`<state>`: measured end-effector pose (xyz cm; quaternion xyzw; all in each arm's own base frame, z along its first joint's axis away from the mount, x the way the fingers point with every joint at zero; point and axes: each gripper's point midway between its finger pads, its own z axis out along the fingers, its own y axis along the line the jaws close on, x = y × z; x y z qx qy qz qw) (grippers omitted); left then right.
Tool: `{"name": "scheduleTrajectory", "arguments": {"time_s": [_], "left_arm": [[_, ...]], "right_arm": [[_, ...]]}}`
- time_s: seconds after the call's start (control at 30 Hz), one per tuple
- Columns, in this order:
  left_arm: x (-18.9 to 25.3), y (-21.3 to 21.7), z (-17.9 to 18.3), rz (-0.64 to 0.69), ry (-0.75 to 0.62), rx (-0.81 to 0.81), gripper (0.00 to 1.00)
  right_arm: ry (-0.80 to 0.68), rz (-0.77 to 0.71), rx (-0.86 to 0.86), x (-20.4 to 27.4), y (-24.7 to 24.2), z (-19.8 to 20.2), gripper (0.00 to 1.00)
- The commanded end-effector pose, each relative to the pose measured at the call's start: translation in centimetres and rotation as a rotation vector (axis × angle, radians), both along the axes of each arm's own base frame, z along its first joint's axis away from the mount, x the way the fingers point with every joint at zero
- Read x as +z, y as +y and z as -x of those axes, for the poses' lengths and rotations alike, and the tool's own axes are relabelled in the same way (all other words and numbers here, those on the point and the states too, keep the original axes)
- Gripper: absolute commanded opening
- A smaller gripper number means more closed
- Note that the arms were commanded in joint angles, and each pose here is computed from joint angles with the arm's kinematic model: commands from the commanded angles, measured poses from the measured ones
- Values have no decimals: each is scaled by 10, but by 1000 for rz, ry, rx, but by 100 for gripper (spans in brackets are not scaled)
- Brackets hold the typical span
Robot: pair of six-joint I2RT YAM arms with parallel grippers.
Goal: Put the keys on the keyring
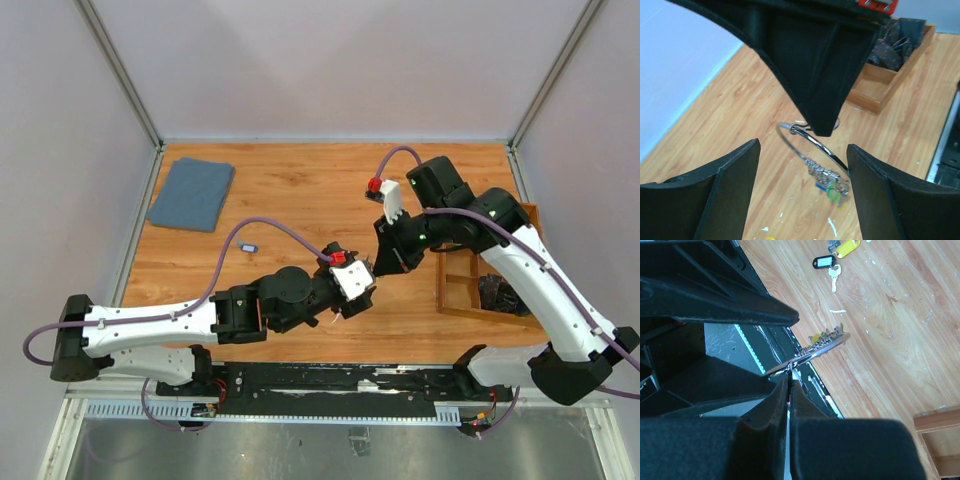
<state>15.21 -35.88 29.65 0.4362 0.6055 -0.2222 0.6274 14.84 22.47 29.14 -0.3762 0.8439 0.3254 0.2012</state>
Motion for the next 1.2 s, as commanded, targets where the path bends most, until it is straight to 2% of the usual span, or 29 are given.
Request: {"name": "scheduleTrajectory", "arguments": {"time_s": [0.0, 0.27, 0.63, 0.9, 1.17], "left_arm": [[12, 5, -15, -5, -81, 90, 73], [7, 16, -22, -83, -174, 123, 64], [19, 2, -12, -95, -262, 36, 64], [15, -13, 0, -127, -290, -24, 52], [7, -21, 2, -169, -306, -30, 46]], "right_arm": [[-17, -24, -17, 14, -7, 5, 1], [17, -25, 19, 15, -7, 14, 1], [70, -66, 49, 15, 1, 21, 1], [82, -66, 55, 13, 1, 23, 1], [99, -56, 54, 7, 0, 25, 1]]}}
